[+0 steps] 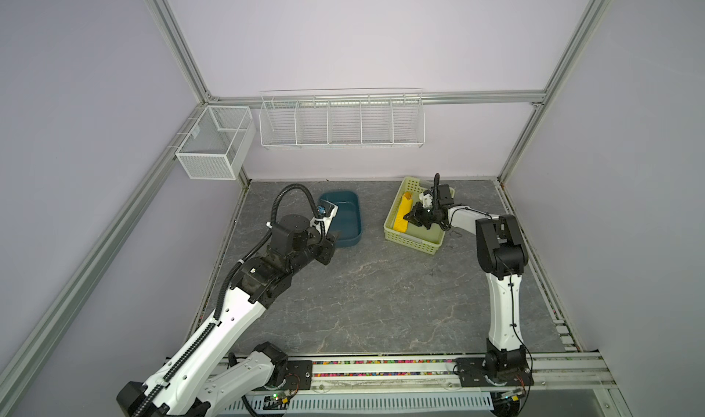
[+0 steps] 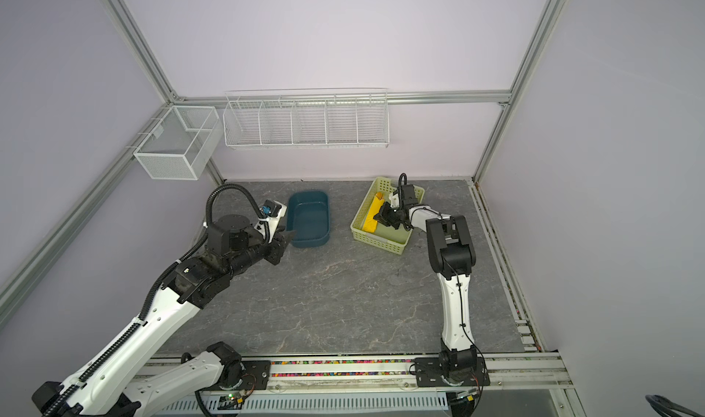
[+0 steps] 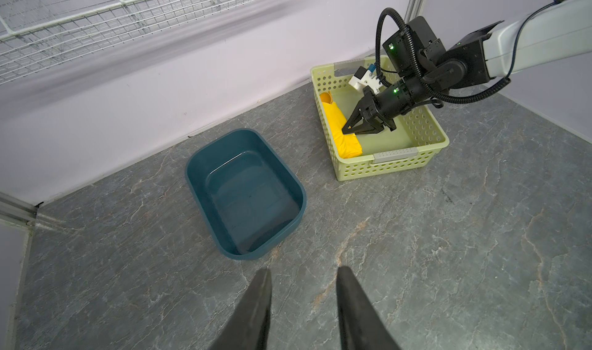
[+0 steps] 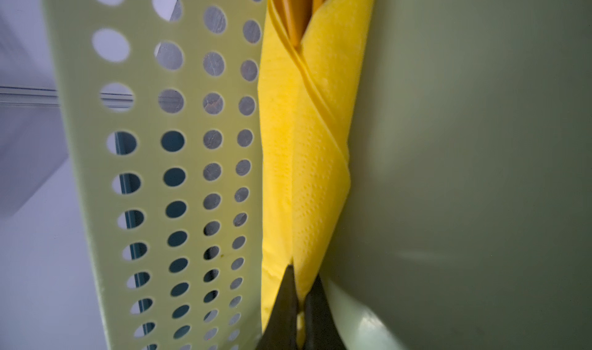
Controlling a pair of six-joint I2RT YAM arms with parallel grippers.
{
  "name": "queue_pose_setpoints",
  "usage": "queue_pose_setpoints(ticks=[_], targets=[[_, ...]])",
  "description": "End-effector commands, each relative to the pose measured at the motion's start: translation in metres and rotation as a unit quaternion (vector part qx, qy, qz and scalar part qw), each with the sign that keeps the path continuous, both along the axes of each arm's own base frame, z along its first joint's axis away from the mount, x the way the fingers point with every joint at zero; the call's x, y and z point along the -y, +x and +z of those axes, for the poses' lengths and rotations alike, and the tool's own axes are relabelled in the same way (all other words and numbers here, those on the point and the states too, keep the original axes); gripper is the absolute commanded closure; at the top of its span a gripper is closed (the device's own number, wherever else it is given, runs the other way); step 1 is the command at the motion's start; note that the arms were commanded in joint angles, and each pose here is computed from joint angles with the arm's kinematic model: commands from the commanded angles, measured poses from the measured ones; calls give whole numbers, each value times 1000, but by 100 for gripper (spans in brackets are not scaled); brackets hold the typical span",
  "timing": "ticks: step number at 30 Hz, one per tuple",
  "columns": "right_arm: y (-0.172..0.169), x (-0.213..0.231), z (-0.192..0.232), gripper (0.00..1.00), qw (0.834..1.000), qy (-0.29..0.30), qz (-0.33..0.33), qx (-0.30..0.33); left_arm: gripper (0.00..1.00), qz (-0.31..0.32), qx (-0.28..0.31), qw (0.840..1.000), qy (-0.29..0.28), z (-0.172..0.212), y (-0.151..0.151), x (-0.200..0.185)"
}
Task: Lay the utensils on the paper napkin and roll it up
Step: 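Lower the bundle into the green basket with the right gripper and release it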
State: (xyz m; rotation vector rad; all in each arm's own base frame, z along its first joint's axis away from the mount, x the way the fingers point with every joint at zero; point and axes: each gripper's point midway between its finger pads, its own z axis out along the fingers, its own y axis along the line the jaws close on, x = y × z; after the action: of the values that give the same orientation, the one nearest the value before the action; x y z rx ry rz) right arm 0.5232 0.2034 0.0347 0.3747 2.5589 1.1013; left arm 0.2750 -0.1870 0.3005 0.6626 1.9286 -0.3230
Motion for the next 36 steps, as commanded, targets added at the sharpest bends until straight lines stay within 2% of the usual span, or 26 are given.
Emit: queue_pose_setpoints(ticks=[1,3,7,11,13,16,23,30,36], targets=[[-11,16,-32,93,998,-23,-16,-56,65,-8,4,1000,3,2,-2,0],[-13,21,-36,92,997,-32,-22,-66,65,-9,3,1000,4,1,-2,0],[-15,26,-40,78,996,-42,-26,-77,65,-8,3,1000,3,2,-2,0],[-15,28,-37,73,996,-49,-26,-75,65,-9,3,1000,2,2,-1,0],[-15,29,-33,67,996,-52,-25,-73,65,-9,3,1000,3,2,-1,0],[-14,30,-22,59,996,-57,-22,-65,65,-8,3,1000,2,2,-1,1],[-18,36,15,50,995,-86,-11,-40,65,-9,0,1000,3,1,0,2],[-48,35,49,41,992,-118,11,-39,65,-9,-1,1000,4,1,0,2],[-91,30,55,32,987,-140,48,-59,65,-9,-2,1000,4,0,1,2]])
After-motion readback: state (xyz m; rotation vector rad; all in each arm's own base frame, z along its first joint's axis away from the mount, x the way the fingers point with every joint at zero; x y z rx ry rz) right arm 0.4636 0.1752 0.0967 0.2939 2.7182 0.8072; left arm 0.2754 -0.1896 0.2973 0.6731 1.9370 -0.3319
